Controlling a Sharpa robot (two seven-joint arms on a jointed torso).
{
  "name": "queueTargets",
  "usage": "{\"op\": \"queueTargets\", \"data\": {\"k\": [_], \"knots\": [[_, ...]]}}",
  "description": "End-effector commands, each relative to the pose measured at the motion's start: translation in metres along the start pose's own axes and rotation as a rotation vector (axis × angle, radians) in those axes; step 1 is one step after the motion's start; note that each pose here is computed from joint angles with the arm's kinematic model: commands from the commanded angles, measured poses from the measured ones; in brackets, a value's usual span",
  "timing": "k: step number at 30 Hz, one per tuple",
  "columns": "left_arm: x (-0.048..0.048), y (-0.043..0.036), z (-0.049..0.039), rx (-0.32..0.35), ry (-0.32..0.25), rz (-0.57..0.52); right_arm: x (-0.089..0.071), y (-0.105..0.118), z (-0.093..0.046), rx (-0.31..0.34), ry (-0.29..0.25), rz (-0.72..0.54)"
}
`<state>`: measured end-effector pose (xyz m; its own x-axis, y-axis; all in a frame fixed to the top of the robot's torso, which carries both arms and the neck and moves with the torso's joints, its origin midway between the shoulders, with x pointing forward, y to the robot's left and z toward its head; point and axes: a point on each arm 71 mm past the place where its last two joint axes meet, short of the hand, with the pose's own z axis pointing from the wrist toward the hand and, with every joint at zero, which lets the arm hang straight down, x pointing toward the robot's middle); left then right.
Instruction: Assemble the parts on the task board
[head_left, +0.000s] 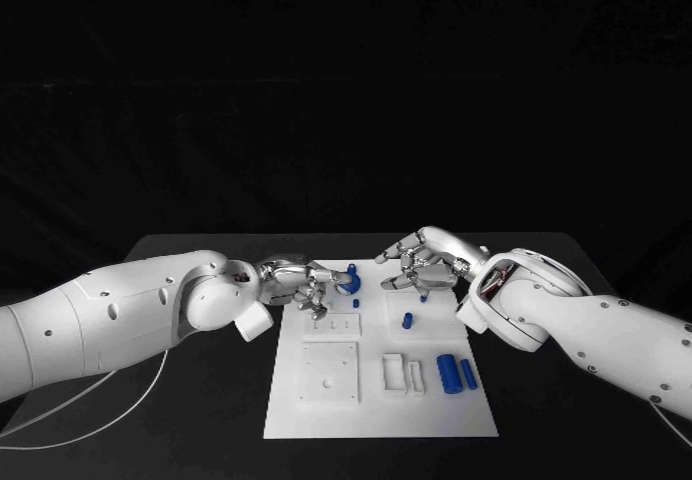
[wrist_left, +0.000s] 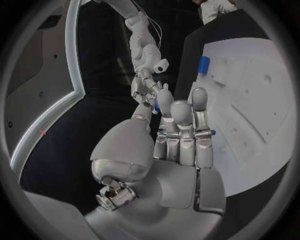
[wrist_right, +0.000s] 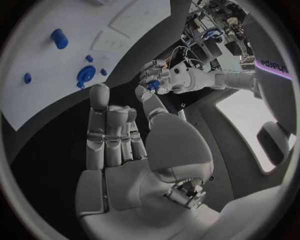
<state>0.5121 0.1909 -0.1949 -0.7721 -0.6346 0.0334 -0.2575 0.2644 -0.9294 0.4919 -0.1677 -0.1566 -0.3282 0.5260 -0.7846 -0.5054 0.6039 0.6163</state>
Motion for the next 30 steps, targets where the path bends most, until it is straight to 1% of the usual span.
{"op": "queueTargets", "data": {"k": [1, 7, 13, 19, 26, 30], "knots": [[0.0047, -0.0042, -0.0001, 0.051, 0.064, -0.027, 0.008, 0.01, 0.001, -0.059, 0.053, -0.032], [0.0078, -0.0038, 0.0011, 0.04, 0.082, -0.002, 0.012, 0.022, 0.001, -0.096, 0.039, -0.027], [0.007, -0.0029, 0.0016, 0.028, 0.073, 0.021, 0.013, 0.027, 0.0, -0.114, 0.032, -0.022], [0.0058, -0.0024, 0.0024, 0.018, 0.064, 0.038, 0.015, 0.033, 0.0, -0.133, 0.045, -0.011], [0.0078, -0.0029, 0.0046, 0.016, 0.068, 0.045, 0.02, 0.037, 0.001, -0.146, 0.069, -0.002], [0.0091, -0.0032, 0.0053, 0.014, 0.072, 0.046, 0.02, 0.037, 0.002, -0.147, 0.073, 0.002]]}}
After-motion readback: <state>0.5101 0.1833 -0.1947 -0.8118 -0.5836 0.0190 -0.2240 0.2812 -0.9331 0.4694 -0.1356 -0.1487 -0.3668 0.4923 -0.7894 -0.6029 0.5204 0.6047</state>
